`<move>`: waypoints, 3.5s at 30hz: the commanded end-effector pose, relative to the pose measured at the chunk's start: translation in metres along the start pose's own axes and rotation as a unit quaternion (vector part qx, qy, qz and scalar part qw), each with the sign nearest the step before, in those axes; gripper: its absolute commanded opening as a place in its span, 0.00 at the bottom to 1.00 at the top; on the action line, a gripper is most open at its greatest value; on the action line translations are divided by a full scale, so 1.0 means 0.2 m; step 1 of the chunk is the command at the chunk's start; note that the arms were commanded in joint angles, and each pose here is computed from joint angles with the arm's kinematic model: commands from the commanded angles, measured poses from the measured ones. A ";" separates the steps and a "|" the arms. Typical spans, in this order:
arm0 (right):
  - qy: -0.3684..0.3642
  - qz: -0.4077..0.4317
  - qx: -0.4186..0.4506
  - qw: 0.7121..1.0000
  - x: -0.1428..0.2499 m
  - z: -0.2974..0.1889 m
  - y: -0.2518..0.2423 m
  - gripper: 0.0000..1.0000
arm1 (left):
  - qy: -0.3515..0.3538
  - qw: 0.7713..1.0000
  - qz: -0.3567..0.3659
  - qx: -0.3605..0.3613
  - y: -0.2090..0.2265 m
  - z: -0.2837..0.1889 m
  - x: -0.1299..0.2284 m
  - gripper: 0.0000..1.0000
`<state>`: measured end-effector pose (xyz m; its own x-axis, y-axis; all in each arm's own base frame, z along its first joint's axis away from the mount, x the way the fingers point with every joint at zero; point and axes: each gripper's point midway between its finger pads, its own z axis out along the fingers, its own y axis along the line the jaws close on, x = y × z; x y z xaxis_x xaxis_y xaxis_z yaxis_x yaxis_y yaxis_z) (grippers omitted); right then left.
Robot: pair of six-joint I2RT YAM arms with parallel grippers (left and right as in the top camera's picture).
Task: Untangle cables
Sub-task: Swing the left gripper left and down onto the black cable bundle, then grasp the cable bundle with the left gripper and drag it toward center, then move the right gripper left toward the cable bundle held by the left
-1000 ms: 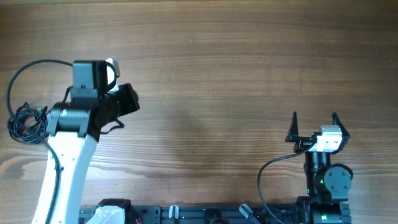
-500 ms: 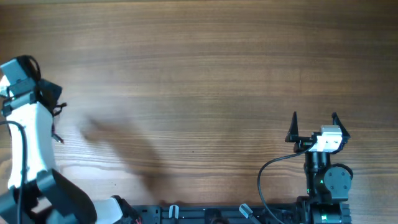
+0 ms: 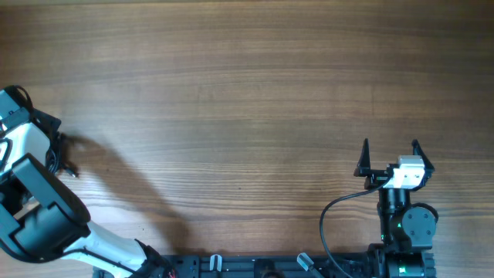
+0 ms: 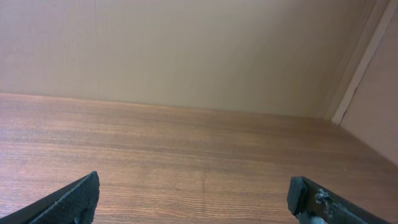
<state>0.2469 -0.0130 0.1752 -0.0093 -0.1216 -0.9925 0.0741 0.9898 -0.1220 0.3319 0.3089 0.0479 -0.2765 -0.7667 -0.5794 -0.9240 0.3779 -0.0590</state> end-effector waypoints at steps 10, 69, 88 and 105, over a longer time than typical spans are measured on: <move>-0.005 -0.004 0.005 1.000 -0.01 0.00 -0.01 1.00 | -0.079 0.971 -0.029 0.222 -0.37 -0.71 -0.28 0.04; 0.365 0.248 -0.403 0.802 -0.34 0.19 0.68 0.99 | 0.209 0.920 0.240 0.230 -1.03 -0.99 1.39 0.41; 0.427 0.285 -0.397 0.761 -0.22 0.14 0.71 0.88 | 0.222 0.906 0.269 0.238 -1.02 -1.02 1.47 0.23; 0.432 0.278 -0.380 0.770 -0.20 0.16 0.69 0.88 | 0.233 0.906 0.276 0.220 -0.95 -0.97 1.52 0.24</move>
<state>0.2874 0.1261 0.1936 -0.8740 0.1079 -0.4737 -0.2895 0.6673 0.6862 0.3782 -0.0952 0.0505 -0.8285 -0.5064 -0.2391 -0.4481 0.8556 -0.2592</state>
